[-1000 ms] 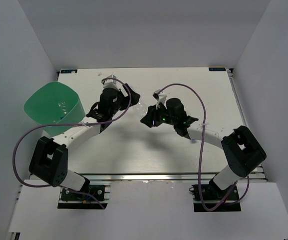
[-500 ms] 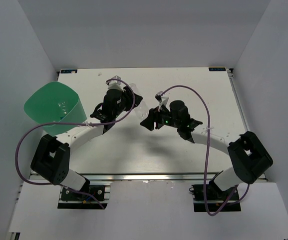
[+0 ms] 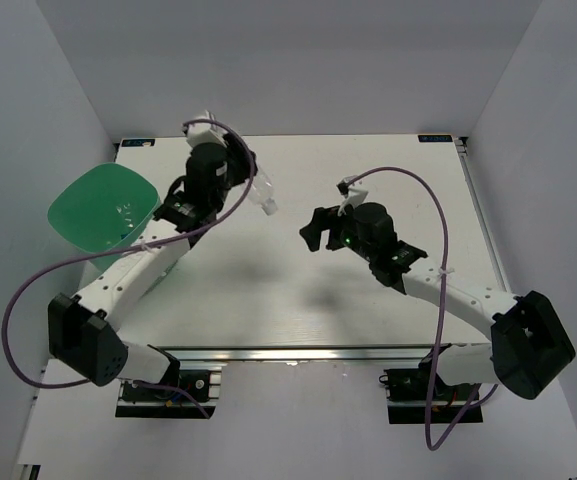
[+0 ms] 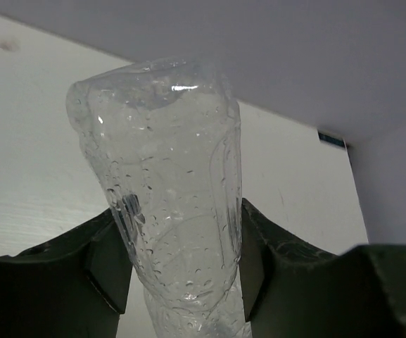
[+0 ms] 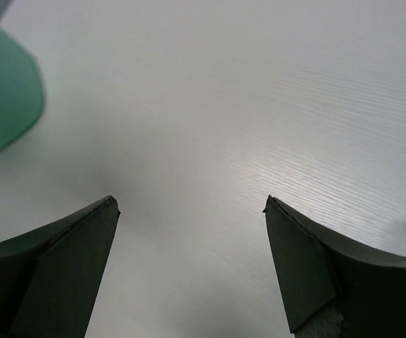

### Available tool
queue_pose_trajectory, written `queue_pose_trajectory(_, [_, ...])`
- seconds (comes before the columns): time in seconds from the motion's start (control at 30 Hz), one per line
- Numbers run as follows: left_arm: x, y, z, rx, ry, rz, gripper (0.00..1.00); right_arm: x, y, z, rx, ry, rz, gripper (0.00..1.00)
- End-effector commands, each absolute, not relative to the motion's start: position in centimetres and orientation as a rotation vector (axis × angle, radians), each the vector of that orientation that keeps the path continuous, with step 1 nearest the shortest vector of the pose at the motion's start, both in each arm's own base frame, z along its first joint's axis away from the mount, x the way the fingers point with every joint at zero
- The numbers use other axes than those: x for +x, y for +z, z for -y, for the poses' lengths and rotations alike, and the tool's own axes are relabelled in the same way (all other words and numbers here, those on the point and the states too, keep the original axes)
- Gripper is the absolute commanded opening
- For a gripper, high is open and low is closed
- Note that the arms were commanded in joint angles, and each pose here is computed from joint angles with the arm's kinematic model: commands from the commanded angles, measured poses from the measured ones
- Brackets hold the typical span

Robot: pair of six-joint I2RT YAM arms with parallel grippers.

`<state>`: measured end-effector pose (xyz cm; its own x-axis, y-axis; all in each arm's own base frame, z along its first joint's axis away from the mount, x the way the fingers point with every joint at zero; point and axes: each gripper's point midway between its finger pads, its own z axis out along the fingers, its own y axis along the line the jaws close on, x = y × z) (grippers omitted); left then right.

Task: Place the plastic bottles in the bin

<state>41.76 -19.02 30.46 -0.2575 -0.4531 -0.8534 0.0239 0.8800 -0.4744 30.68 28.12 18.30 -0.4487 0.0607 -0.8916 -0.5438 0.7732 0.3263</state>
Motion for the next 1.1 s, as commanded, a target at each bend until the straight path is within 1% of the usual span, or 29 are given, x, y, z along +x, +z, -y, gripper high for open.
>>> queue_pose_trajectory(0.0, [40.0,38.4,9.2,-0.492,-0.147,-1.628,0.14,33.1,16.3,-22.1,-0.148,0.412,-2.004,0.90])
queue_pose_trajectory(0.03, [39.8,39.5,6.2,-0.555,-0.077,-1.589,0.14,33.3,16.4,-21.3,-0.122,0.386,-2.006,0.89])
queue_pose_trajectory(0.13, [37.9,42.5,-0.1,-0.691,0.045,-1.492,0.14,34.1,15.4,-17.7,0.010,0.292,-2.027,0.89])
queue_pose_trajectory(0.17, [37.3,42.6,-2.8,-0.752,0.112,-1.465,0.12,34.5,15.3,-16.3,0.076,0.305,-2.038,0.89])
queue_pose_trajectory(0.23, [35.6,43.0,-6.2,-0.847,0.238,-1.413,0.12,34.5,14.7,-14.6,0.122,0.309,-2.071,0.89])
queue_pose_trajectory(0.37, [31.6,42.5,-10.8,-1.018,0.448,-1.325,0.13,34.7,13.0,-9.9,0.243,0.233,-2.106,0.89])
queue_pose_trajectory(0.43, [31.0,41.1,-11.8,-1.050,0.489,-1.328,0.17,34.9,12.9,-8.9,0.277,0.207,-2.108,0.89])
queue_pose_trajectory(0.47, [30.6,40.5,-12.7,-1.080,0.524,-1.320,0.22,34.6,12.3,-8.0,0.296,0.170,-2.133,0.89])
queue_pose_trajectory(0.53, [30.6,39.1,-13.5,-1.104,0.572,-1.338,0.41,34.6,12.1,-7.8,0.272,0.153,-2.142,0.89])
queue_pose_trajectory(0.57, [30.5,38.4,-13.9,-1.121,0.596,-1.347,0.56,34.6,12.0,-7.9,0.257,0.159,-2.153,0.89])
queue_pose_trajectory(0.6, [30.8,37.9,-14.0,-1.122,0.613,-1.360,0.84,34.6,11.9,-8.2,0.210,0.161,-2.159,0.89])
queue_pose_trajectory(0.63, [31.0,37.8,-13.9,-1.120,0.608,-1.366,0.98,34.7,11.5,-8.6,0.181,0.179,-2.174,0.89])
queue_pose_trajectory(0.77, [31.6,38.9,-13.3,-1.100,0.534,-1.366,0.98,34.7,9.7,-9.3,0.138,0.187,-2.258,0.89])
queue_pose_trajectory(0.9, [31.1,41.0,-12.8,-1.074,0.441,-1.314,0.98,35.0,8.6,-9.5,0.129,0.171,-2.318,0.89])
queue_pose_trajectory(1.03, [33.0,42.7,-9.3,-0.928,0.159,-1.357,0.98,34.6,6.6,-10.0,0.146,0.187,-2.393,0.89])
queue_pose_trajectory(1.07, [34.1,44.1,-6.4,-0.812,-0.033,-1.360,0.98,34.4,6.1,-10.0,0.151,0.187,-2.414,0.89])
